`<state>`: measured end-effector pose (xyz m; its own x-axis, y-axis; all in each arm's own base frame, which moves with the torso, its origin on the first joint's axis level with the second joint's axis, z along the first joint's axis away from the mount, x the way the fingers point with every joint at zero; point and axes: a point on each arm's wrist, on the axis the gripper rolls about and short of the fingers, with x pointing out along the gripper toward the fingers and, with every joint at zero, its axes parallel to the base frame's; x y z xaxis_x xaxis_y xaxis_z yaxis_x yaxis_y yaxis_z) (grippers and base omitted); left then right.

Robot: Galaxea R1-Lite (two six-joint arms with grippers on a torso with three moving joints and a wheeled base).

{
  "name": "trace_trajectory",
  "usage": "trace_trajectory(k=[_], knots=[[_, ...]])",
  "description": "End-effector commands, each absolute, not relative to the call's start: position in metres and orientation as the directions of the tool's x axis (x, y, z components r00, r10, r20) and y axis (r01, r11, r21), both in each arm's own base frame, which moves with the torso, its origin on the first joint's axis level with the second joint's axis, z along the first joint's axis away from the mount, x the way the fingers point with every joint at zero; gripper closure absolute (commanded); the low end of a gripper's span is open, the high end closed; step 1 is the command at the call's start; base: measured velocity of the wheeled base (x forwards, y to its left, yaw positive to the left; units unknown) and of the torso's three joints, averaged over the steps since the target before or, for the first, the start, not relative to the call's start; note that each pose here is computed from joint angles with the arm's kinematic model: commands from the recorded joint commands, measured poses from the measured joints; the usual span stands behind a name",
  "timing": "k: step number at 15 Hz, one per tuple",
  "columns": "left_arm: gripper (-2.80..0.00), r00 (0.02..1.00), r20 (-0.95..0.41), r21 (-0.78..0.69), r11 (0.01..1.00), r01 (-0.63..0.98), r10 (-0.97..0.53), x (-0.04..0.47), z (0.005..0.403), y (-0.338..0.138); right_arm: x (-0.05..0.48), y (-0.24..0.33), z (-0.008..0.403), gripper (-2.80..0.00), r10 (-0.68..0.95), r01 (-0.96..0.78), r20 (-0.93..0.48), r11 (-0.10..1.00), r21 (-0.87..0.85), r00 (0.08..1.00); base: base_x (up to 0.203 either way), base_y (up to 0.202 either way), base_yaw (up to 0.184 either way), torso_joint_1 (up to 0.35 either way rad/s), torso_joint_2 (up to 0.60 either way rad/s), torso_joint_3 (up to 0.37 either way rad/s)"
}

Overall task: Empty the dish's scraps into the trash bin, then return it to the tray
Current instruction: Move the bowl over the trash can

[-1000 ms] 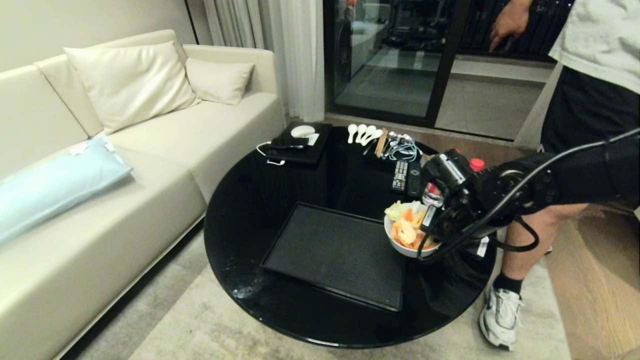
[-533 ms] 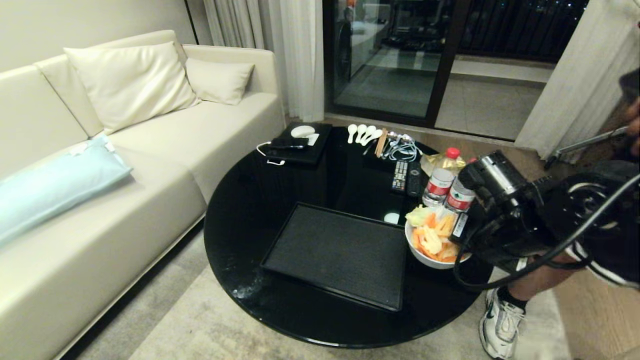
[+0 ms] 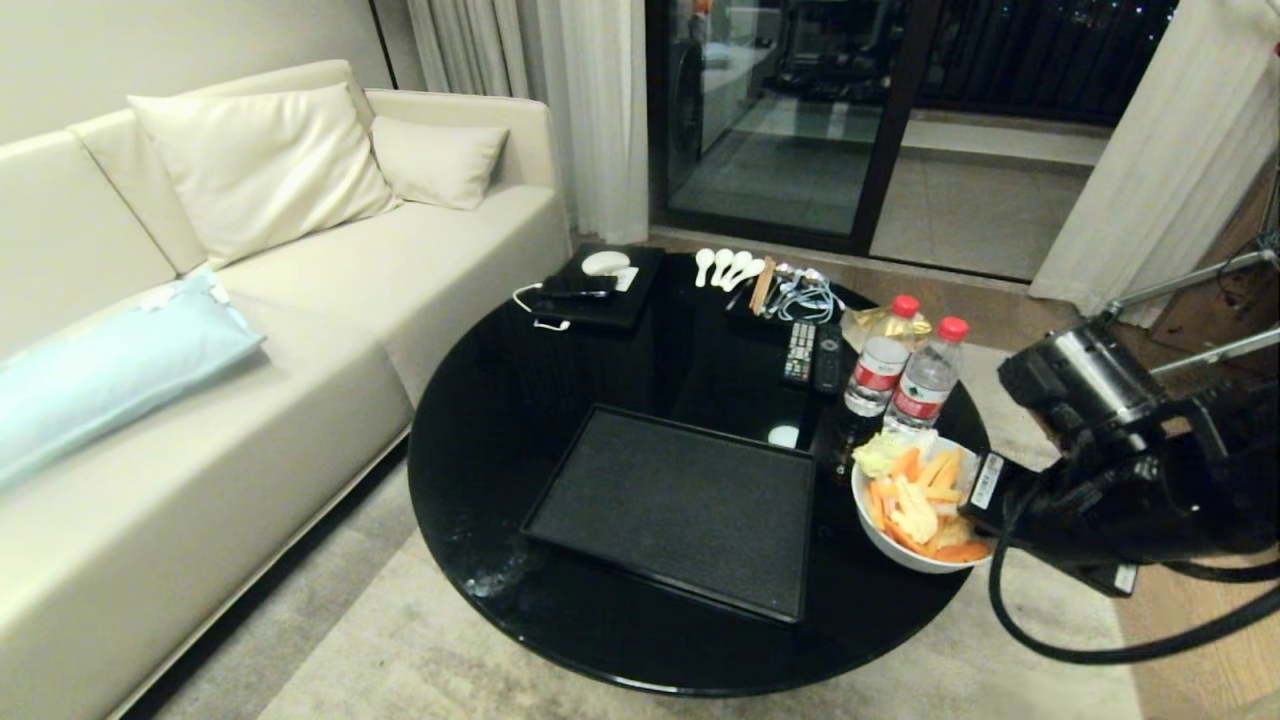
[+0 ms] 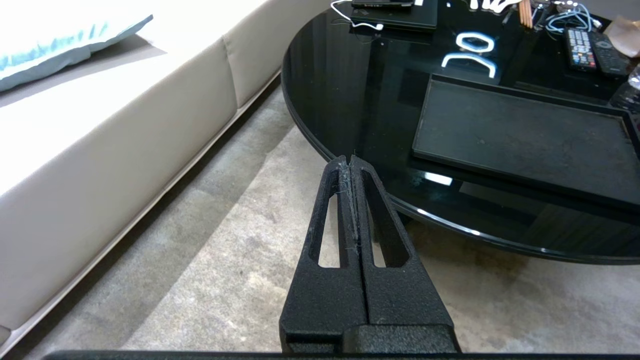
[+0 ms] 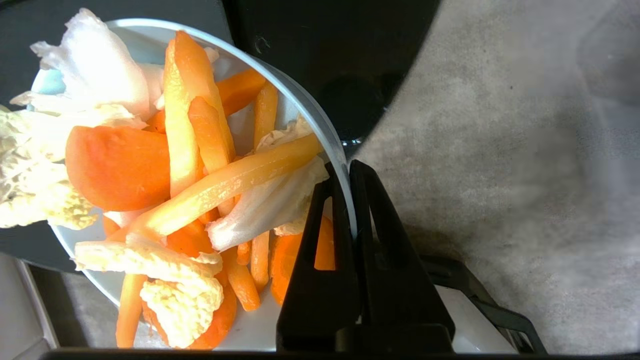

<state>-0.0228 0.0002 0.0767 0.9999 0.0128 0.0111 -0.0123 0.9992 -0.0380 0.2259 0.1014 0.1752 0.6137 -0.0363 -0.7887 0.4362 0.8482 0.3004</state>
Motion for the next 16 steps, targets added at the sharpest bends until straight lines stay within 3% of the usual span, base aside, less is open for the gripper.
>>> trace_trajectory(k=[1, 8, 16], knots=[[0.00, 1.000, 0.012, -0.038, 0.999, -0.013, 0.014, -0.023, 0.077, 0.000, 0.210, 0.094, 0.175, 0.00, -0.039, 0.441, -0.790, 0.846, 0.300, 0.612, 0.000, 0.000, 0.000, 0.000, 0.00, 0.000], [0.00, 1.000, 0.012, -0.038, 0.999, -0.012, 0.013, -0.023, 0.077, 0.000, 0.176, 0.077, 0.155, 0.00, -0.071, 0.456, -0.831, 0.860, 0.229, 0.551, 0.000, 0.000, 0.000, 0.000, 0.00, 0.000], [0.00, 1.000, 0.012, -0.038, 0.999, -0.013, 0.014, -0.023, 0.077, 0.000, 0.173, 0.057, 0.145, 0.00, -0.122, 0.541, -0.850, 0.815, 0.209, 0.512, 0.000, 0.000, 0.000, 0.000, 0.00, 0.000]])
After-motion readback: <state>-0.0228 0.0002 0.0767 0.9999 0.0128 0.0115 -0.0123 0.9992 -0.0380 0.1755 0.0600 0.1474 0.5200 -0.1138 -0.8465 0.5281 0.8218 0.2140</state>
